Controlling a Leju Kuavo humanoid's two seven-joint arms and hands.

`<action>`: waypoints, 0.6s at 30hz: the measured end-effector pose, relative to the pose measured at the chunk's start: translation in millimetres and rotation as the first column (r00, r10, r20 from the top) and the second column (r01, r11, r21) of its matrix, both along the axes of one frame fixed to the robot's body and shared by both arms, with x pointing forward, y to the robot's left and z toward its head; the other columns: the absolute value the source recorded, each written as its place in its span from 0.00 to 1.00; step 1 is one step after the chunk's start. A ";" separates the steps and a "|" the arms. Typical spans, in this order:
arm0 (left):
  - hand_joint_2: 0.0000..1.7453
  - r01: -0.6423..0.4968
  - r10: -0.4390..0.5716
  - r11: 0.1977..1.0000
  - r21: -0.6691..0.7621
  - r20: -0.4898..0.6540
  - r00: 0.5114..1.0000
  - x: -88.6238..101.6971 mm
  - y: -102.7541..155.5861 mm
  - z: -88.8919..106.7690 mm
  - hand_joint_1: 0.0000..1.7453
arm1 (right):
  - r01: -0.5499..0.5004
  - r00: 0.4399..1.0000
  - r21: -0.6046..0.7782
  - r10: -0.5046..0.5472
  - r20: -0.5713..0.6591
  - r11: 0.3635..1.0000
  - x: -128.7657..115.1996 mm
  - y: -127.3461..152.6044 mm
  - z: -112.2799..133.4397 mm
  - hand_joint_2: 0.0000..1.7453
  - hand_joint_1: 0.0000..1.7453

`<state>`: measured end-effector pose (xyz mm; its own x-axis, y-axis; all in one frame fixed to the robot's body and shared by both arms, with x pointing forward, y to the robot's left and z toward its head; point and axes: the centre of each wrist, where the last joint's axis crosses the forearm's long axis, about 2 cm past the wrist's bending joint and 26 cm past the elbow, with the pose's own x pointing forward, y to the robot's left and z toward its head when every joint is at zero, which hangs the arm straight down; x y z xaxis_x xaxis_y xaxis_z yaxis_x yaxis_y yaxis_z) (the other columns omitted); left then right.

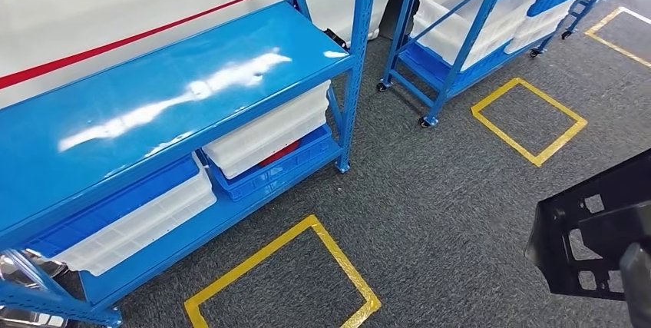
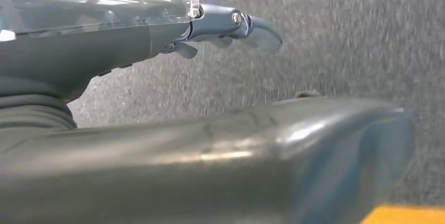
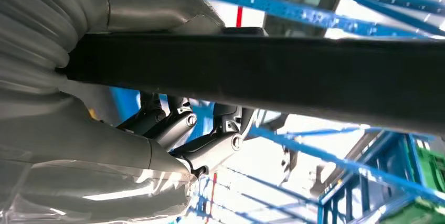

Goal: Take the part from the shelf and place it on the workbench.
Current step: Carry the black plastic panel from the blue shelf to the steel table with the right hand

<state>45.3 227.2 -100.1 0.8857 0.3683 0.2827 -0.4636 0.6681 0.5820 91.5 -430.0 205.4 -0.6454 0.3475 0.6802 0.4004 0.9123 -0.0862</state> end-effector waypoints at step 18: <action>0.00 -0.113 0.108 0.988 0.104 0.056 0.993 -9.7 21.3 -2.2 0.00 | 0.088 0.990 0.121 -0.073 -0.124 0.989 12.4 -15.9 -75.1 1.00 1.00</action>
<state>35.6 248.5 -102.4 0.8249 0.4284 0.3687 -0.5615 0.5466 0.6212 103.9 -445.9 130.3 -0.5308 0.3020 0.7919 0.4669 0.8840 -0.0242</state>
